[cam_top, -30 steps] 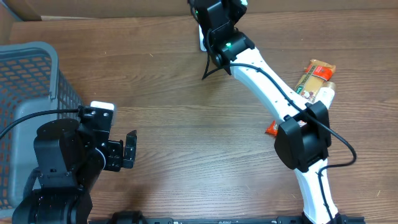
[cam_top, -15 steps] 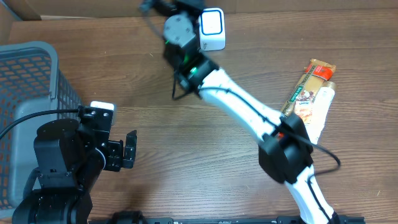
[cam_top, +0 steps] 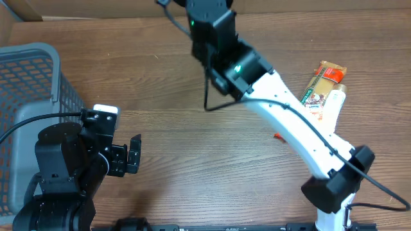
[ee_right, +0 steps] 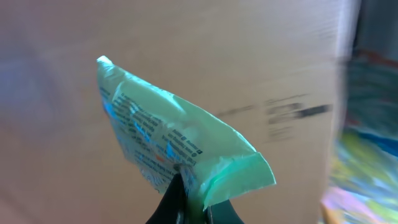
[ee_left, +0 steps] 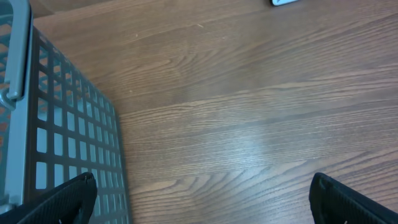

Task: Scan the item barcode
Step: 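Raise the teal packet and hold it in front of the scanner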

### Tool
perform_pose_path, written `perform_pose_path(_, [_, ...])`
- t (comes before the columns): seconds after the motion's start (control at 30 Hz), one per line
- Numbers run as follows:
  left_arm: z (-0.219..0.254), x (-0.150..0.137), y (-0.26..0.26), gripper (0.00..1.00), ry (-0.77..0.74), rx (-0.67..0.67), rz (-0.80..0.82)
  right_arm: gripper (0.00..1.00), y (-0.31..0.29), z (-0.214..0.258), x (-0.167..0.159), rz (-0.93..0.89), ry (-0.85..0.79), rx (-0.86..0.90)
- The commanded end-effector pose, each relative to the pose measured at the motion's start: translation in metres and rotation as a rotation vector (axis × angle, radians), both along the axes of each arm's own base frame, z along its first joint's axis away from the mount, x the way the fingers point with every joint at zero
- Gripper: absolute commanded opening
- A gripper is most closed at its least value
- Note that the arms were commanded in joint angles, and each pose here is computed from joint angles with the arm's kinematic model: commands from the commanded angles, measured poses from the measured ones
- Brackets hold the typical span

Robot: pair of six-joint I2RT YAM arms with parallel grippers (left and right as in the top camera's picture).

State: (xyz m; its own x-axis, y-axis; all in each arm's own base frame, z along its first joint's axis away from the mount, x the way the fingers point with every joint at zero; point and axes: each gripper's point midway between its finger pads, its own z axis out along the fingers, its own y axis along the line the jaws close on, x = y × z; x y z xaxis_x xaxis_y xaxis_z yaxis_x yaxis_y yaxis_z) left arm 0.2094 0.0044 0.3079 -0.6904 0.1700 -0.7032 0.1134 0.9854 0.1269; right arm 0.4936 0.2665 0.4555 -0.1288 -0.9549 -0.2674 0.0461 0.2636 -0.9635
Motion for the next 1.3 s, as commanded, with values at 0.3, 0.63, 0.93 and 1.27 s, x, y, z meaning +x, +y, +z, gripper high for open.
perform_pose_path(0.3, [0.002, 0.001, 0.002, 1.00, -0.006, 0.022, -0.005, 0.04, -0.011, 0.008, 0.010, 0.020, -0.039, 0.116])
perform_pose_path(0.63, [0.002, 0.001, 0.002, 1.00, -0.006, 0.022, -0.005, 0.04, 0.012, -0.044, 0.038, 0.134, 0.074, 0.070])
perform_pose_path(0.93, [0.002, 0.001, 0.002, 1.00, -0.006, 0.022, -0.005, 0.04, -0.010, -0.113, 0.106, 0.051, 0.065, 0.066])
perform_pose_path(1.27, [0.002, 0.001, 0.002, 1.00, -0.006, 0.022, -0.005, 0.04, -0.008, -0.203, 0.142, 0.093, 0.179, 0.018])
